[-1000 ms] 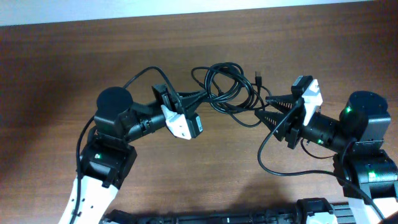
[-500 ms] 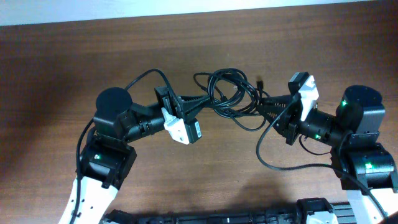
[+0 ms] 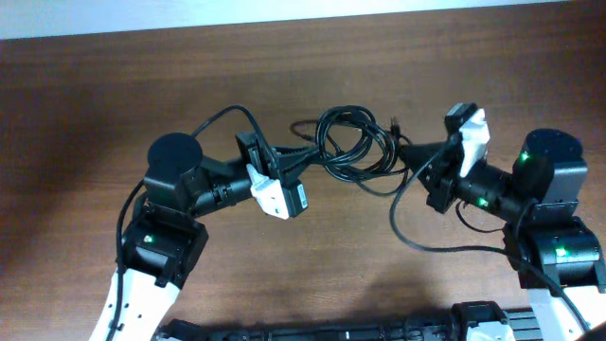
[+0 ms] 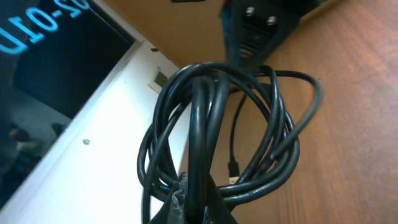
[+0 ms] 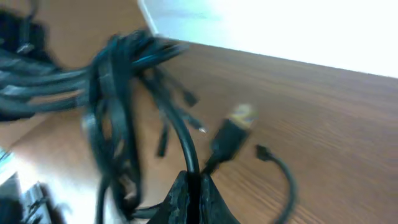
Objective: Untangle cables
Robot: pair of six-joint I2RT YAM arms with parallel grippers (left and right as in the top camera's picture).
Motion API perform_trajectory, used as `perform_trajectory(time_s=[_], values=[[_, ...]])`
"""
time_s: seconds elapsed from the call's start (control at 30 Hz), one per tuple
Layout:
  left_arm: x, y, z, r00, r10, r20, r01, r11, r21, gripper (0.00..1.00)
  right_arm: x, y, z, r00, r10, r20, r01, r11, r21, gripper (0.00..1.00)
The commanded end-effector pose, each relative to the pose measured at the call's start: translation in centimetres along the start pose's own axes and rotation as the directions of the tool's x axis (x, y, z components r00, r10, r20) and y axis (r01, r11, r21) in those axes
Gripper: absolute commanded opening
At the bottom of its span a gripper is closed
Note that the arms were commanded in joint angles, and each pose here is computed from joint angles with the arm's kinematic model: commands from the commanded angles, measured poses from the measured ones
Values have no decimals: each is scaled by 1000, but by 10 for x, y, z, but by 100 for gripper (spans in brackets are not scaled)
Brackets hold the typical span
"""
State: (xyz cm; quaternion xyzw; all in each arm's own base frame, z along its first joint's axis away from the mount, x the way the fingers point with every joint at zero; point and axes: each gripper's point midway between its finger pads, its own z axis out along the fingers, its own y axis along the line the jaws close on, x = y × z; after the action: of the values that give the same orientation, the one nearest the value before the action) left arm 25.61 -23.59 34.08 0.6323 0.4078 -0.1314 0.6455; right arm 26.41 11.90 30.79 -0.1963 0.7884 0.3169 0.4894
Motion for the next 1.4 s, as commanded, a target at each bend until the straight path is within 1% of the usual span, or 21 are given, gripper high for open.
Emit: perform_trajectory(time_s=[0.0, 0.1, 0.23, 0.33, 0.4, 0.47, 0.5, 0.53, 0.6, 0.67, 0.7, 0.87, 0.97, 1.03, 1.07, 1.17, 1.2, 1.27, 1.3, 1.33, 1.37], values=[[-4, -3, -5, 998, -62, -5, 62, 998, 7, 0, -17, -28, -10, 991, 104, 80, -118, 975, 190, 4], [3, -7, -5, 989, -142, -38, 143, 990, 11, 0, -31, -27, -18, 982, 115, 150, -145, 968, 206, 4], [12, -1, -6, 958, -277, -78, 274, 961, -41, 0, -45, -30, -32, 960, 142, 240, -203, 946, 252, 4], [19, 5, -7, 924, -368, -103, 359, 929, -93, 0, -49, -36, -43, 935, 187, 302, -277, 915, 293, 4], [30, 12, -9, 886, -445, -131, 423, 891, -166, 0, -52, -37, -50, 918, 208, 339, -316, 899, 304, 4], [47, 25, -15, 819, -552, -159, 494, 818, -297, 0, -55, -37, -56, 903, 222, 368, -343, 888, 307, 4], [52, 28, -17, 796, -583, -160, 512, 791, -335, 0, -55, -36, -57, 900, 224, 373, -347, 887, 305, 4], [60, 34, -22, 756, -637, -154, 542, 740, -399, 0, -56, -35, -58, 896, 230, 380, -355, 885, 300, 4], [69, 40, -28, 703, -698, -137, 571, 669, -476, 0, -56, -35, -58, 892, 240, 384, -365, 883, 296, 4], [75, 44, -31, 674, -728, -122, 582, 626, -519, 0, -56, -35, -58, 891, 241, 384, -366, 882, 295, 4], [79, 47, -35, 650, -752, -108, 589, 589, -552, 0, -56, -35, -58, 889, 248, 386, -372, 881, 292, 4], [91, 53, -45, 587, -807, -64, 599, 486, -636, 0, -56, -35, -58, 882, 263, 391, -388, 876, 286, 4], [93, 55, -47, 573, -818, -50, 599, 459, -656, 0, -56, -35, -58, 882, 263, 391, -388, 876, 286, 4], [99, 59, -54, 543, -839, -17, 595, 399, -697, 0, -56, -35, -58, 882, 263, 391, -388, 876, 286, 4], [100, 60, -55, 538, -843, -8, 593, 385, -707, 0, -56, -35, -58, 882, 263, 390, -388, 876, 286, 4], [97, 60, -53, 543, -840, -5, 604, 394, -692, 0, -56, -35, -58, 882, 263, 390, -388, 876, 286, 4], [91, 56, -47, 574, -818, -41, 605, 458, -652, 0, -55, -35, -58, 883, 264, 388, -387, 876, 287, 4], [77, 46, -34, 669, -733, -121, 576, 614, -539, 0, -54, -32, -56, 903, 226, 366, -341, 894, 290, 5], [71, 42, -29, 705, -695, -142, 560, 668, -489, 0, -54, -29, -55, 914, 202, 351, -310, 906, 288, 14], [64, 36, -24, 749, -642, -162, 535, 731, -424, 0, -54, -26, -53, 927, 174, 334, -274, 920, 281, 20], [55, 28, -18, 806, -564, -179, 488, 804, -339, 0, -53, -19, -51, 945, 125, 303, -208, 942, 262, 32]])
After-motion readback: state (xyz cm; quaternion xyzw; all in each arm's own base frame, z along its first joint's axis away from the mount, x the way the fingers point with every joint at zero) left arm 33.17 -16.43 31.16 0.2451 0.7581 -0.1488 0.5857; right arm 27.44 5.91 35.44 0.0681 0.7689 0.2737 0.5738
